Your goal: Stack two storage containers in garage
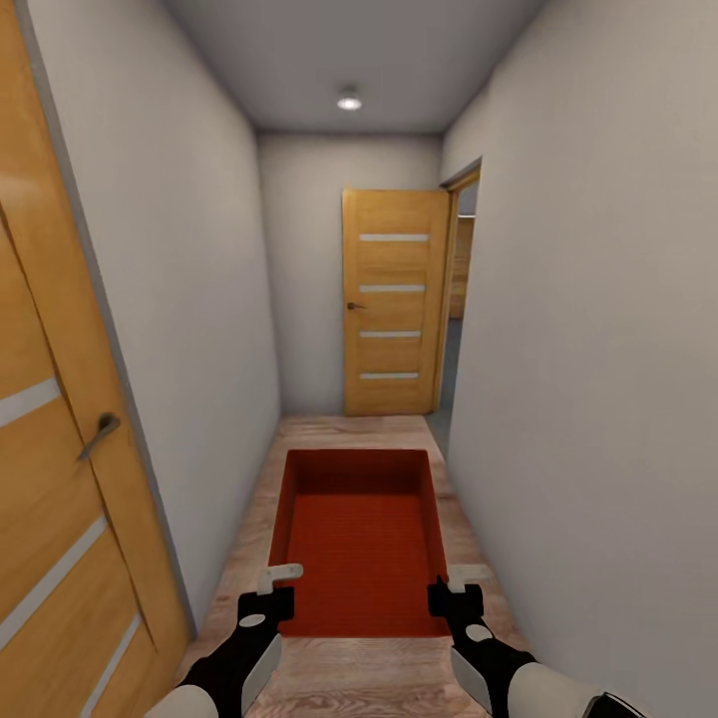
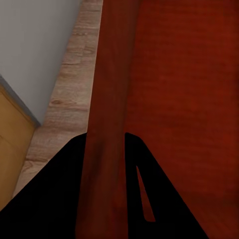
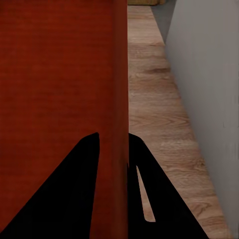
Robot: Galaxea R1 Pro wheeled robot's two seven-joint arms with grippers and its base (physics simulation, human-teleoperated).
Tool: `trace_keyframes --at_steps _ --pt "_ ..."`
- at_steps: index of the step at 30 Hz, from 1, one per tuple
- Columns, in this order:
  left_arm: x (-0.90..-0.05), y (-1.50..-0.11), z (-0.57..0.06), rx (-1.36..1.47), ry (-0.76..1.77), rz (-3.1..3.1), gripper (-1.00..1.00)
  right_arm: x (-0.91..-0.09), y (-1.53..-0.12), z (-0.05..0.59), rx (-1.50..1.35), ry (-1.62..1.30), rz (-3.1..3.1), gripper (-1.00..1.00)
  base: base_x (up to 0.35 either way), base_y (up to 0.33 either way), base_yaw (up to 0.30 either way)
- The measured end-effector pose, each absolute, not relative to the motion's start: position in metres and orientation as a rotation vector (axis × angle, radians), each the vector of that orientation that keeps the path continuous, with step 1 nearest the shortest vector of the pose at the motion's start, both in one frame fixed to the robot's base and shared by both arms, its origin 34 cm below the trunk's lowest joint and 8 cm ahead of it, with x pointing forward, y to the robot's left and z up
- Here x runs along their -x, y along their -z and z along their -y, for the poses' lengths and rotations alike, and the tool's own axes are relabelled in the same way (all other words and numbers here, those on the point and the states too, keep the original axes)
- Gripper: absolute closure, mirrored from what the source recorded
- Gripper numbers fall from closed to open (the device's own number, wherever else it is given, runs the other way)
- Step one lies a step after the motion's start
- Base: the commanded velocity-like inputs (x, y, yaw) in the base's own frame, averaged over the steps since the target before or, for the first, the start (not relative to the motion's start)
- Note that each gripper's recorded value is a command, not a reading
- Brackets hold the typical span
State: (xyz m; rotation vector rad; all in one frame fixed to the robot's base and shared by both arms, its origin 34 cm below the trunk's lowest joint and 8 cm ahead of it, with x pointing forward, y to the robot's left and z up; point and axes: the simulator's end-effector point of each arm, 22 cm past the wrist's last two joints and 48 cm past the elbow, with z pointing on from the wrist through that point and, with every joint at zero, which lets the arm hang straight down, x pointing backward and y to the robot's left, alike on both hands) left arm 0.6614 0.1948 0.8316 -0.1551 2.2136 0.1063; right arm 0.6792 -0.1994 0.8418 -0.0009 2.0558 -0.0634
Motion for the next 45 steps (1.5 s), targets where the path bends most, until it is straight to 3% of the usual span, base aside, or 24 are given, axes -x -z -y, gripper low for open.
trace_keyframes --at_steps 45 --pt "-0.6609 -0.8310 -0.1949 0.157 -0.106 -2.215 1.00 -0.6790 -0.8414 0.1993 0.002 0.064 -2.058 1.00 0.322 0.000 0.000"
